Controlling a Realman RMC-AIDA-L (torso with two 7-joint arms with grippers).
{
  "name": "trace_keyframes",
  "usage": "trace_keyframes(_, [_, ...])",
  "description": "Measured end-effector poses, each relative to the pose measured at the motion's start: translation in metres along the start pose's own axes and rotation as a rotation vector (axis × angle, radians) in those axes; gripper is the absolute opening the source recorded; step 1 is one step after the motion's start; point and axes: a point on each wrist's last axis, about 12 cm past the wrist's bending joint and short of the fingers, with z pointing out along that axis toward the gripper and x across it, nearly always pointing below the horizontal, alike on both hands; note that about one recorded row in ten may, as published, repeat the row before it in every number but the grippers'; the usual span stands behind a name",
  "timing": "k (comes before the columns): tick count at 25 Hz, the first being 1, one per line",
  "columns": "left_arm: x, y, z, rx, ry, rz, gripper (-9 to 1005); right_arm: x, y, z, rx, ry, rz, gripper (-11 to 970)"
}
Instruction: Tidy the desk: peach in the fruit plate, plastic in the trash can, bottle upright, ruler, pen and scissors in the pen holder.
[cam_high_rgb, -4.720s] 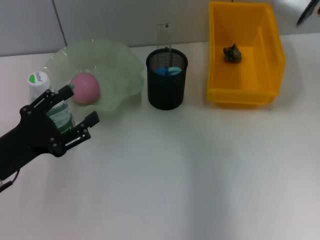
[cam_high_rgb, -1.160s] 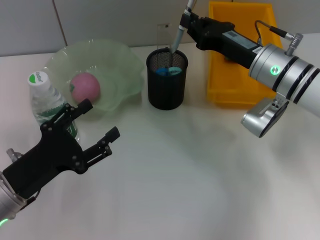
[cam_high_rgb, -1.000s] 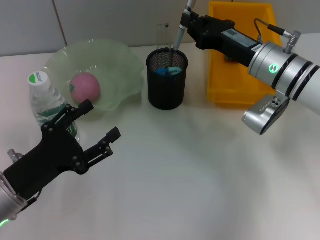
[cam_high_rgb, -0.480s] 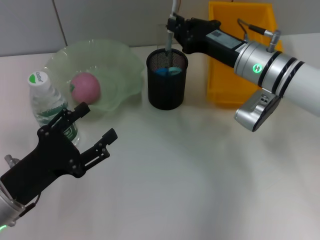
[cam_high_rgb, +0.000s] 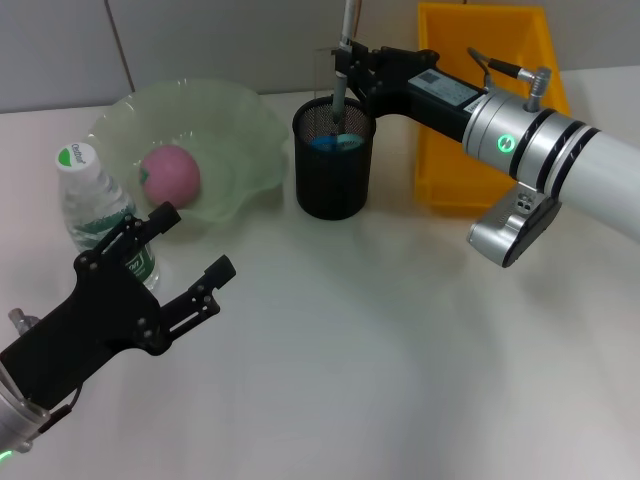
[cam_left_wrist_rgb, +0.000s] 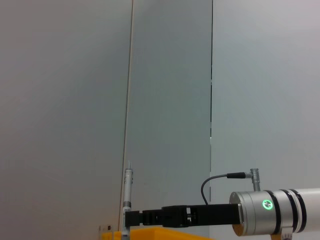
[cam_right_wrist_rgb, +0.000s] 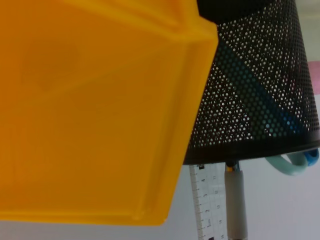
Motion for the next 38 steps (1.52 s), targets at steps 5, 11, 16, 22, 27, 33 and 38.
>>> trace_keyframes(5, [-0.001, -0.001, -0.001, 0.003, -0.01, 0.001, 844, -0.002, -0.001, -0.001, 0.003, -0.002, 0.005, 123])
trace_keyframes(11, [-0.001, -0.003, -0.002, 0.007, -0.02, 0.005, 844, -0.005, -0.002, -0.003, -0.005, 0.006, 0.032, 122])
trace_keyframes(16, [-0.003, -0.003, -0.002, 0.008, -0.036, 0.03, 844, -0.008, -0.001, -0.006, -0.013, 0.005, 0.044, 122])
trace_keyframes(22, [-0.006, -0.004, -0.003, 0.008, -0.058, 0.039, 844, -0.008, -0.002, -0.008, -0.015, 0.028, 0.077, 274])
trace_keyframes(27, [-0.006, -0.005, -0.006, -0.01, -0.071, 0.063, 844, -0.007, -0.005, -0.008, 0.008, 0.042, 0.09, 381])
trace_keyframes(33, [-0.005, -0.007, -0.007, -0.016, -0.074, 0.069, 844, 0.001, -0.006, -0.011, 0.023, 0.123, 0.181, 526])
trace_keyframes(38, [-0.005, -0.006, -0.005, -0.012, -0.071, 0.07, 844, 0.009, -0.007, -0.022, 0.074, 0.238, 0.389, 572])
